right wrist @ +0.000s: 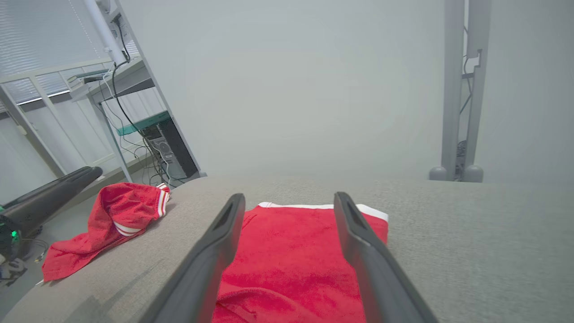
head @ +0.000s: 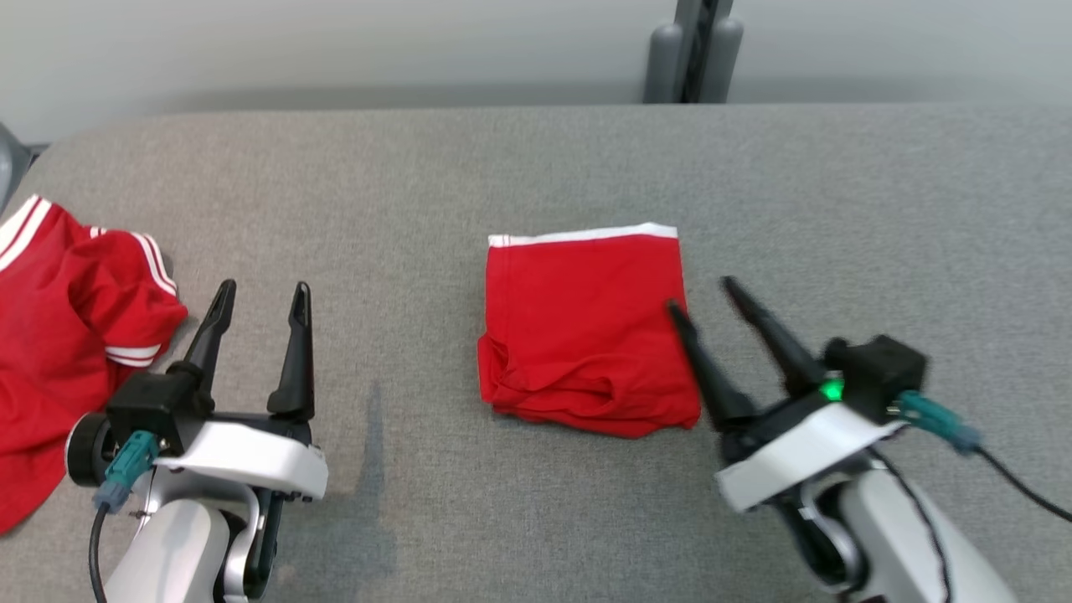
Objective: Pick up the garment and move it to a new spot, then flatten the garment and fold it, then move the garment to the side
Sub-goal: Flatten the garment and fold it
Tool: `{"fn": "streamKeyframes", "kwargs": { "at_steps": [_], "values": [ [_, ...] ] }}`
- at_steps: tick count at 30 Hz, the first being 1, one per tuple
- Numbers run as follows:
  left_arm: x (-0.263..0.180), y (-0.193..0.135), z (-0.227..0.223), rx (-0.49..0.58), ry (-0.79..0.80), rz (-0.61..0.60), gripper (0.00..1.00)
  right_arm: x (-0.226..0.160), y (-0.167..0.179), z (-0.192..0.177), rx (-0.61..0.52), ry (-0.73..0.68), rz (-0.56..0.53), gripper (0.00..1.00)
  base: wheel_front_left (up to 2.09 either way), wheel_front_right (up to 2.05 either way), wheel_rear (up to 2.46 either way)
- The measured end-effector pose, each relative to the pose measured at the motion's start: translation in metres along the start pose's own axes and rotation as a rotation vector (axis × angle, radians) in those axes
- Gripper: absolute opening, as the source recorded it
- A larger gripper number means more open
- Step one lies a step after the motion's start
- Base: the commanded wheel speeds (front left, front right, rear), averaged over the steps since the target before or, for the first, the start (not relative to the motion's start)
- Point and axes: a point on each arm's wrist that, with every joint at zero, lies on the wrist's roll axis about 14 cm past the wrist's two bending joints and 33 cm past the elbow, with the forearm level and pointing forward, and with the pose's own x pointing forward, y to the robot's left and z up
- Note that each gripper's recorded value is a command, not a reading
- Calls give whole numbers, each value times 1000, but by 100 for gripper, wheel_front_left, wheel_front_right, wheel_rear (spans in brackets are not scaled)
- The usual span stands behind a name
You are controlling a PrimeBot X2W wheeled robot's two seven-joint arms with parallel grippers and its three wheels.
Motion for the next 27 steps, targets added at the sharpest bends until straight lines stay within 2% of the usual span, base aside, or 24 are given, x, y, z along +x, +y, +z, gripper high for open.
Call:
{"fn": "streamKeyframes", "kwargs": {
  "at_steps": [5, 11, 16, 27],
  "values": [
    [-14, -4, 17, 20, -34, -19, 100, -31, -47, 33, -95, -48, -165, 100, 0, 0, 0],
    [-34, -5, 37, 39, -73, -24, 100, -70, -80, 56, -165, -57, -308, 100, 0, 0, 0],
    [-50, -5, 43, 50, -71, -29, 100, -94, -85, 58, -171, -37, -363, 100, 0, 0, 0],
    [-77, -9, 34, 38, -31, -31, 100, -123, -81, 55, -160, -12, -404, 100, 0, 0, 0]
  ]
}}
